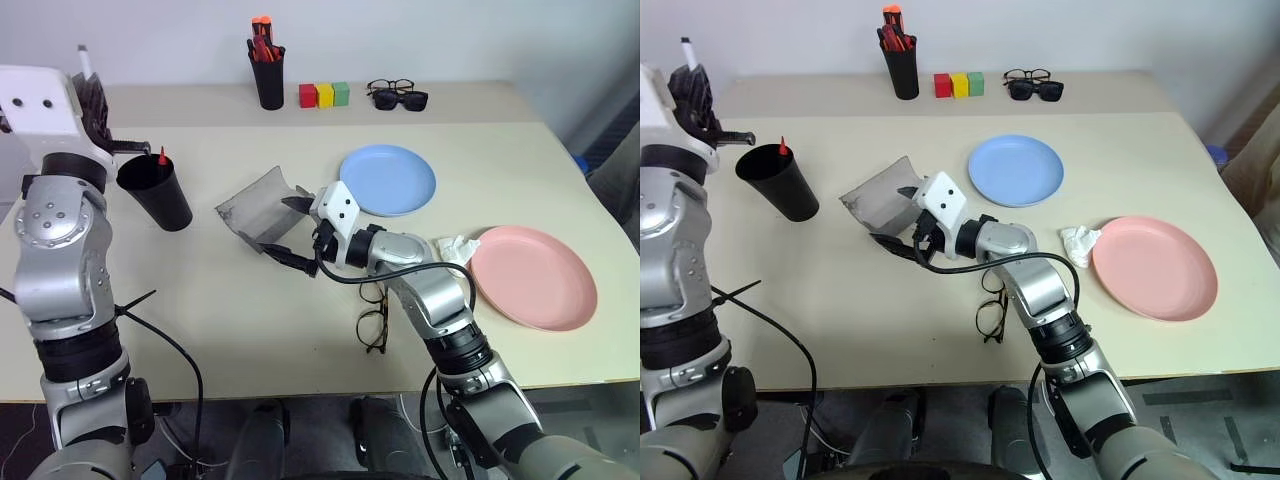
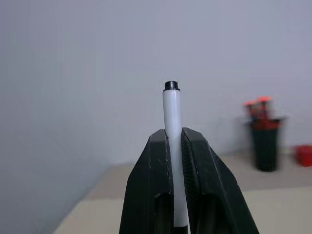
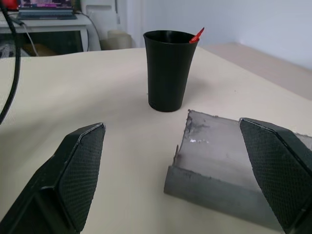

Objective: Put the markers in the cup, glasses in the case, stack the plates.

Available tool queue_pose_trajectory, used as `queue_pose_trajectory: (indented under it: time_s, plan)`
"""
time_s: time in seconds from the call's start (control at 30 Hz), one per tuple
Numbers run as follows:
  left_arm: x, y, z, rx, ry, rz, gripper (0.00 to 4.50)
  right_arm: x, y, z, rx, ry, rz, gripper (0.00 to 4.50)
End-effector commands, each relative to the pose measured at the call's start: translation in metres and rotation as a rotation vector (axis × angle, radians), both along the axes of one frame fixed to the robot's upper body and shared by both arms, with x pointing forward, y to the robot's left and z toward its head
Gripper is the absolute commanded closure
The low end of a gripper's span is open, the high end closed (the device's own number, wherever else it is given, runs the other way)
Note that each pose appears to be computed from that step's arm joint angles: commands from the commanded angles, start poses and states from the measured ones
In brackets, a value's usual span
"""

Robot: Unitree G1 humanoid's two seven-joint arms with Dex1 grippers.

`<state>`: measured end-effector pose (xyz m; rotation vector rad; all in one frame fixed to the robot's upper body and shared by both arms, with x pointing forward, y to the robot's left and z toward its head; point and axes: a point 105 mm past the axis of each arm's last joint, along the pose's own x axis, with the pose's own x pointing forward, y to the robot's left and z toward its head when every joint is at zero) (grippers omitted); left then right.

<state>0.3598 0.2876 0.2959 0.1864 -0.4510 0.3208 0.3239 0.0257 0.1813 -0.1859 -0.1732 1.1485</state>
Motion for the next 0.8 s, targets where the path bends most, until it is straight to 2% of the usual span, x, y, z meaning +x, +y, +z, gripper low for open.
queue_pose_trajectory:
  time_s: [0.03, 0.17, 0.37, 0.43, 0.57, 0.67, 0.73, 0.8]
  plan:
    - [0.012, 0.001, -0.001, 0.041, -0.048, 0.010, 4.47, -0.007, 0.010, 0.017, 0.040, -0.063, 0.030, 0.00]
    - [0.026, -0.001, -0.025, 0.065, 0.012, -0.009, 4.47, -0.009, 0.009, 0.017, 0.044, -0.065, 0.022, 0.00]
    - [0.030, -0.004, -0.046, 0.009, 0.040, -0.060, 4.47, -0.006, 0.002, 0.017, 0.044, -0.067, -0.015, 0.00]
    - [0.029, -0.003, -0.047, 0.001, 0.040, -0.058, 3.69, -0.006, 0.002, 0.017, 0.045, -0.069, -0.016, 0.00]
    - [0.027, 0.000, -0.043, -0.018, 0.019, -0.047, 1.85, -0.006, 0.002, 0.019, 0.044, -0.073, -0.012, 0.00]
    - [0.022, -0.005, -0.029, -0.021, -0.038, -0.082, 1.85, -0.005, 0.000, 0.019, 0.035, -0.079, -0.011, 0.00]
    - [0.016, -0.025, -0.010, -0.010, -0.099, -0.213, 1.85, -0.003, -0.007, 0.020, 0.018, -0.087, -0.022, 0.00]
    - [0.012, -0.059, -0.005, 0.022, -0.056, -0.432, 1.85, 0.001, -0.020, 0.018, -0.006, -0.091, -0.047, 0.00]
